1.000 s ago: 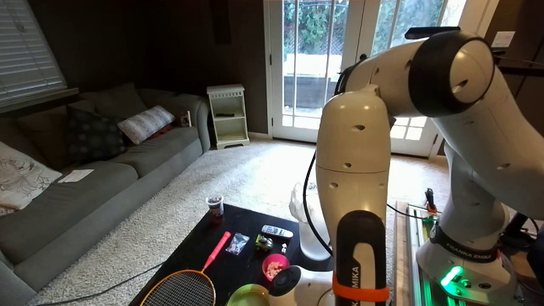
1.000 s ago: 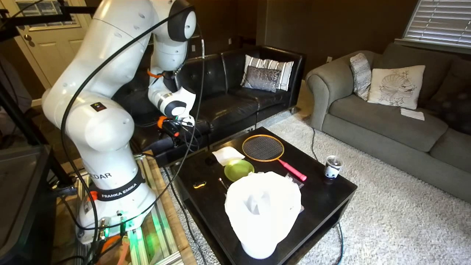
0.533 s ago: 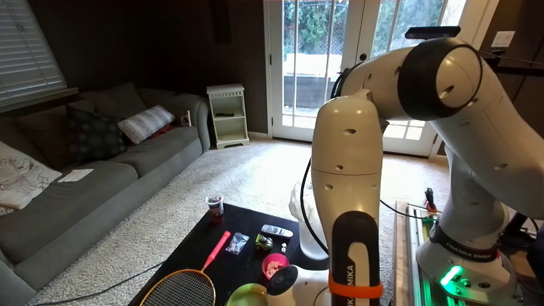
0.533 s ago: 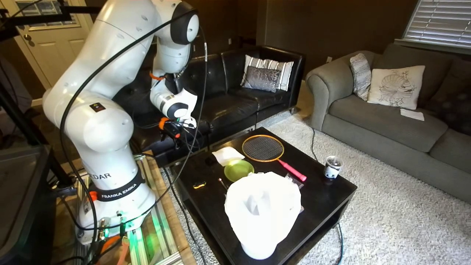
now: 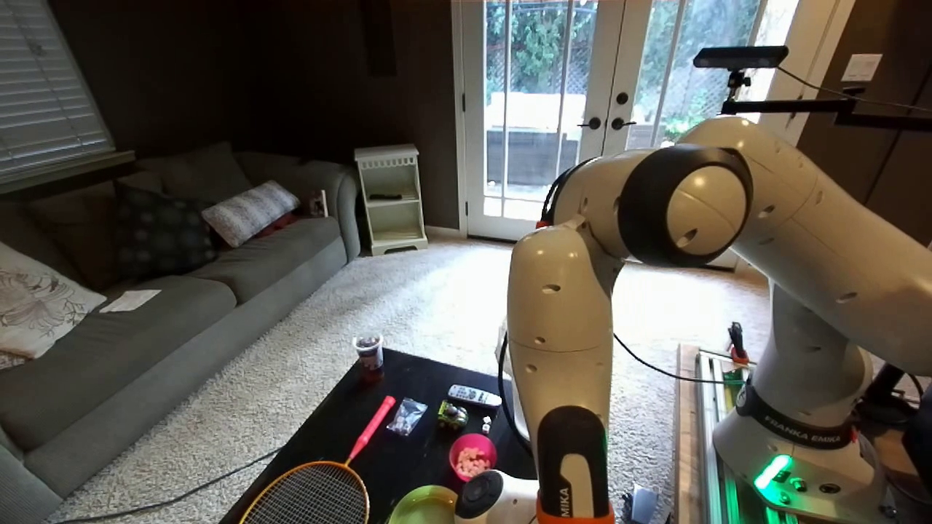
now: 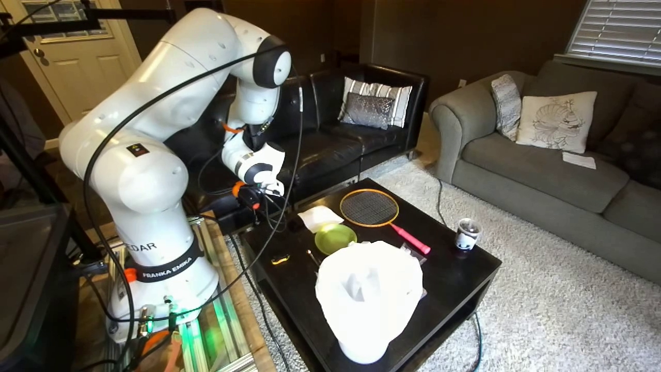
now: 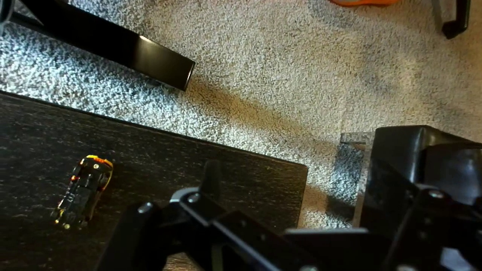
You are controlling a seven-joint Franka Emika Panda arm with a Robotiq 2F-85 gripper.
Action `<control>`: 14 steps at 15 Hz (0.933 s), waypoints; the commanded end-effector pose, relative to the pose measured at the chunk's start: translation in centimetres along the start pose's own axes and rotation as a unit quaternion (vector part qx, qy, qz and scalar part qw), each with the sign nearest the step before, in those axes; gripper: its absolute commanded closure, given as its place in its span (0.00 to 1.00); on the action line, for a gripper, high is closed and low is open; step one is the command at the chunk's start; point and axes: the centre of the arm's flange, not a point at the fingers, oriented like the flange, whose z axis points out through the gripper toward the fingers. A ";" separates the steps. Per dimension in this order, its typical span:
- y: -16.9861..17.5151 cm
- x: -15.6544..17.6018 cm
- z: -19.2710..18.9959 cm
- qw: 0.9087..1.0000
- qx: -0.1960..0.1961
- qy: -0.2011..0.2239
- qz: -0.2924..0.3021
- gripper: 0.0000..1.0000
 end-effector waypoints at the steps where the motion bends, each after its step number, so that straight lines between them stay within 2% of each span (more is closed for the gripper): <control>1: 1.2 3.4 2.4 1.000 -0.012 0.007 0.016 0.00; 4: 2.6 5.4 3.4 0.999 -0.041 0.008 0.025 0.00; 8: 4.7 7.0 4.2 0.997 -0.076 -0.012 0.023 0.00; 10: 5.3 7.6 4.2 0.996 -0.083 -0.019 0.019 0.00; 11: 5.4 7.6 4.1 0.997 -0.073 -0.030 0.009 0.00; 12: 5.6 6.3 3.5 0.997 -0.072 -0.016 0.016 0.00; 14: 5.7 6.7 3.6 0.997 -0.072 -0.020 0.015 0.00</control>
